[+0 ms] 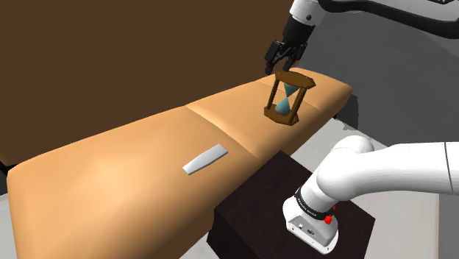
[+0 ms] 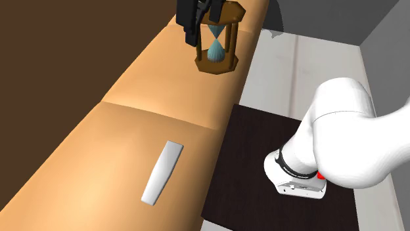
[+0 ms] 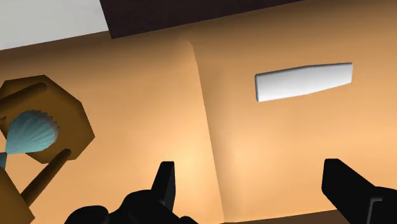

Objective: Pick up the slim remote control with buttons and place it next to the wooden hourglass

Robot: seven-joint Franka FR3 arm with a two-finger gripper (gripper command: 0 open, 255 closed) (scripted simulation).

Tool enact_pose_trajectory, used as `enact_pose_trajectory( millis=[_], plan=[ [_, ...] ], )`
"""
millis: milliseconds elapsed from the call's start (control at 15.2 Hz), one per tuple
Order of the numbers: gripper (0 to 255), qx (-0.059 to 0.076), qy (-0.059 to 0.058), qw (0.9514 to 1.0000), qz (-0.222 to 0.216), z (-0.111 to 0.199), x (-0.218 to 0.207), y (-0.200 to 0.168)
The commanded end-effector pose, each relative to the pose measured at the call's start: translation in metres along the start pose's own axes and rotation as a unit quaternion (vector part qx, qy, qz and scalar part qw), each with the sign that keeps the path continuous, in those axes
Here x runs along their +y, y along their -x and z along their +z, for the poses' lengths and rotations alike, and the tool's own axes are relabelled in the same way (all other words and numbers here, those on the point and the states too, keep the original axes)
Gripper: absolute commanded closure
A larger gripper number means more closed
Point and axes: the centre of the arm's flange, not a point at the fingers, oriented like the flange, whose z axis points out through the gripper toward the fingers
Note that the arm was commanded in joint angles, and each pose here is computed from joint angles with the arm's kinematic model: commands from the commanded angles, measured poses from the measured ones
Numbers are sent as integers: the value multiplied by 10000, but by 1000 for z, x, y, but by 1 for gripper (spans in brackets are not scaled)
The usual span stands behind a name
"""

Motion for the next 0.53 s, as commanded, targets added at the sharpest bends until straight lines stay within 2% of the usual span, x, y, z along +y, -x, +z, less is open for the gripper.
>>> enact_pose_trajectory(
  millis=[0,198,330,462],
  plan=[
    [0,0,0,10000,0,0,0,0],
    [0,-54,71,9978,664,33,-21,10],
    [0,-91,117,9938,1105,55,-36,15],
    [0,-127,164,9878,1544,77,-51,19]
  ],
)
